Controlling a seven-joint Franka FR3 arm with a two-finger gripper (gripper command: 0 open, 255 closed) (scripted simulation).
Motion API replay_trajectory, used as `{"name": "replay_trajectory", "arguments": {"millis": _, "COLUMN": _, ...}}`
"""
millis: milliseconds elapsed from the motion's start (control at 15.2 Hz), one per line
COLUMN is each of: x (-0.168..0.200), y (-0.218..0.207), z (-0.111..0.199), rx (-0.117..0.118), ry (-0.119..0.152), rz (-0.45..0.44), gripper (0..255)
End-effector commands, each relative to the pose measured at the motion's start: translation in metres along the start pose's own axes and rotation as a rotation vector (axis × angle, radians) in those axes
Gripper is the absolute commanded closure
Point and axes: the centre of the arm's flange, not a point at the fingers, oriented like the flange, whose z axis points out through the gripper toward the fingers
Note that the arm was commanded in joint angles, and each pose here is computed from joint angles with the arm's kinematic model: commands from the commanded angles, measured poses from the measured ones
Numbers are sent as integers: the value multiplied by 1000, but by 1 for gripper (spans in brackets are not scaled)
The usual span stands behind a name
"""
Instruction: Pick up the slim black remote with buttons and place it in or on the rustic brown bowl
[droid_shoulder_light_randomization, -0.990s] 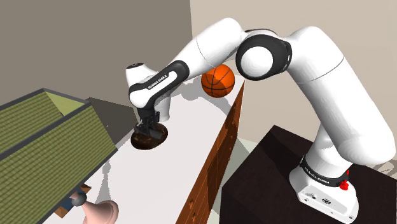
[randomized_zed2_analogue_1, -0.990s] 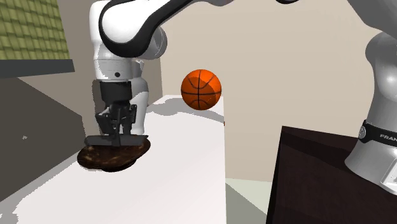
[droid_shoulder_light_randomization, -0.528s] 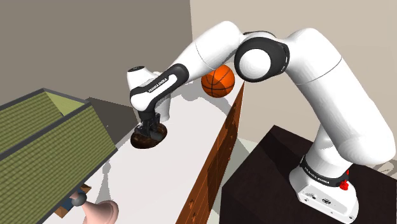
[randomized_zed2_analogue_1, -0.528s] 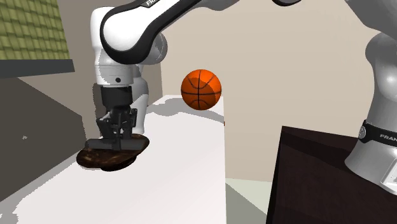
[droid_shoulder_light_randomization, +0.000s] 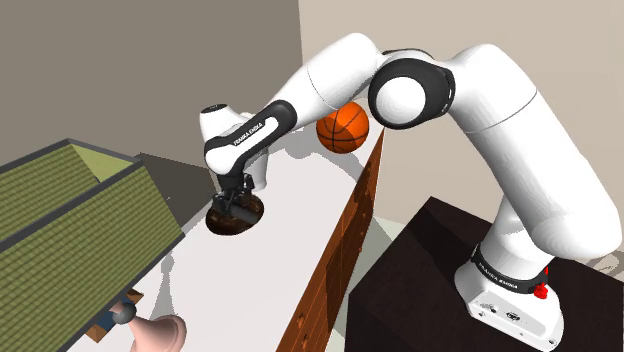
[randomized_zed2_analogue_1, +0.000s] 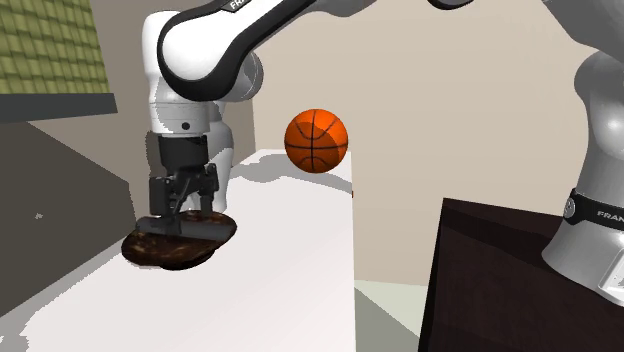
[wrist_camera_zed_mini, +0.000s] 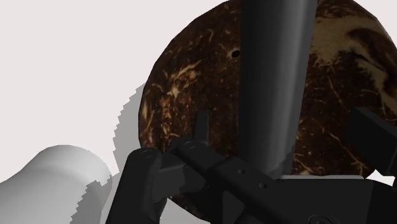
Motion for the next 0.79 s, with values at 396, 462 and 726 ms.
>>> {"name": "replay_trajectory", "arguments": {"millis": 396, "x": 0, "y": 0, "z": -50, "rx": 0, "ry": 0, "rz": 0, "gripper": 0}}
{"name": "replay_trajectory", "arguments": {"millis": 462, "x": 0, "y": 0, "z": -50, "rx": 0, "ry": 0, "rz": 0, "gripper": 0}}
{"name": "replay_trajectory", "arguments": {"millis": 726, "x": 0, "y": 0, "z": -50, "rx": 0, "ry": 0, "rz": 0, "gripper": 0}}
